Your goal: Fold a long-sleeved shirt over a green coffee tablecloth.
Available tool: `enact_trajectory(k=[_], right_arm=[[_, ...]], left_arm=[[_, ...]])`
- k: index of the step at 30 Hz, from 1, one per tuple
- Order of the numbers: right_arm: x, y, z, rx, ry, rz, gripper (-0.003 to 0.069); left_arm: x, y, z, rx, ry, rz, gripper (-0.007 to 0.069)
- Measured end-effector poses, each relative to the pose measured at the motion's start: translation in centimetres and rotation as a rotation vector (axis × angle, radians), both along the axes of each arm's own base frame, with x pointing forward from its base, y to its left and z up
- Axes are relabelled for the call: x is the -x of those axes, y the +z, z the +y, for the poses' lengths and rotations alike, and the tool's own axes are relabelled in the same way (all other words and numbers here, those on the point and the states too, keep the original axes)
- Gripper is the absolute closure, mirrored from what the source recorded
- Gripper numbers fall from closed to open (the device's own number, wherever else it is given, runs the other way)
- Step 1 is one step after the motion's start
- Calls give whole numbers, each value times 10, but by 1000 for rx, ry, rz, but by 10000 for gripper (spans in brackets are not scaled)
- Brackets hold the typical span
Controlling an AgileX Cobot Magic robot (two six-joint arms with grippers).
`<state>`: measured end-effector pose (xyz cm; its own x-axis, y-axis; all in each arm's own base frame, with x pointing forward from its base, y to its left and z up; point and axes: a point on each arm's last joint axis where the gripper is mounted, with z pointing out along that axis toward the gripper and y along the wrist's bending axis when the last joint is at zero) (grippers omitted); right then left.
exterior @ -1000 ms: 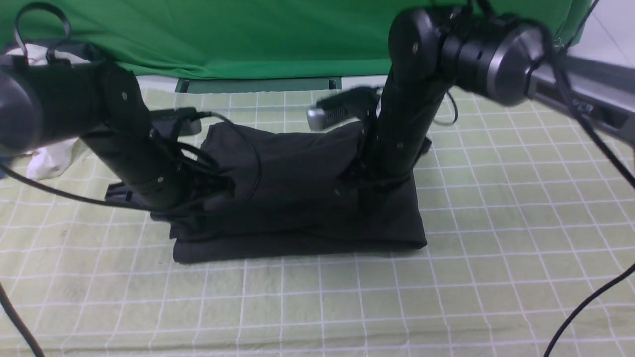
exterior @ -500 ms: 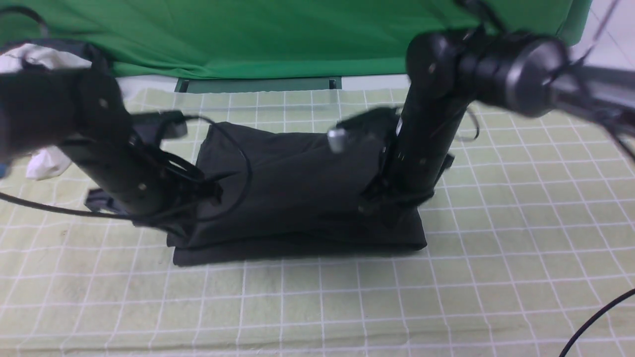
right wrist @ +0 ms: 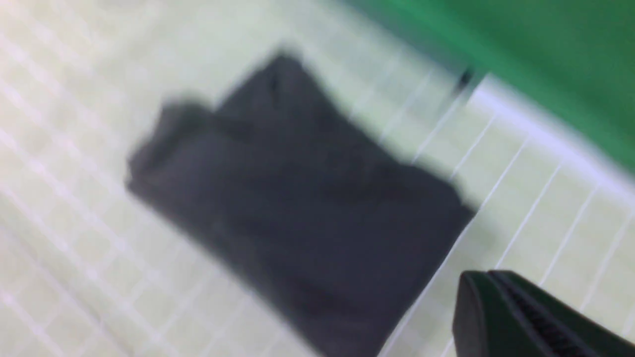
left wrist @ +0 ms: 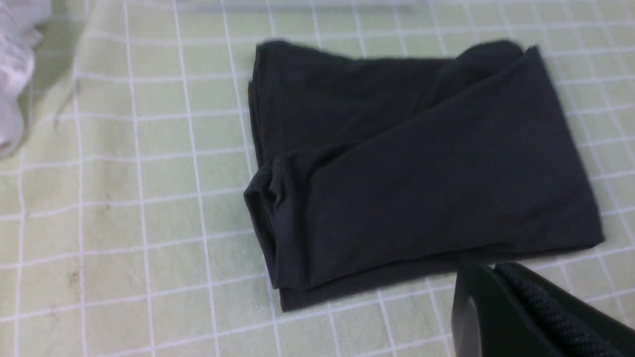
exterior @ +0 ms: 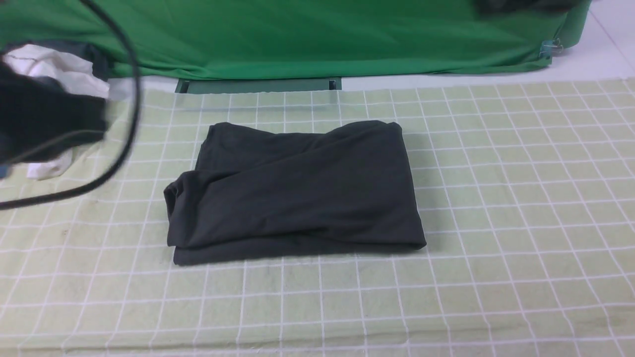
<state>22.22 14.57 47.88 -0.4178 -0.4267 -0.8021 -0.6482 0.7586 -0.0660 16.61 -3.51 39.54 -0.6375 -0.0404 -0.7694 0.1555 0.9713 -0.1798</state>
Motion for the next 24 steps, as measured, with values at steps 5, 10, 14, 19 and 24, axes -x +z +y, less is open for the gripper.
enact_trajectory(k=[5, 10, 14, 19, 24], right_arm=[[51, 30, -34, -102, -19, -194, 658], [95, 8, -63, -177, -45, -328, 658], [114, -20, -76, -234, -59, -390, 658], [145, -64, -97, -337, -74, -548, 658], [182, -108, -120, -470, -86, -752, 658]], left_arm=[[53, 11, 8, 17, 0, -153, 614], [95, -5, 15, 40, 1, -277, 614], [105, -24, 17, 57, 23, -358, 614], [106, -60, 16, 90, 34, -364, 614], [97, -85, 16, 95, 47, -337, 614]])
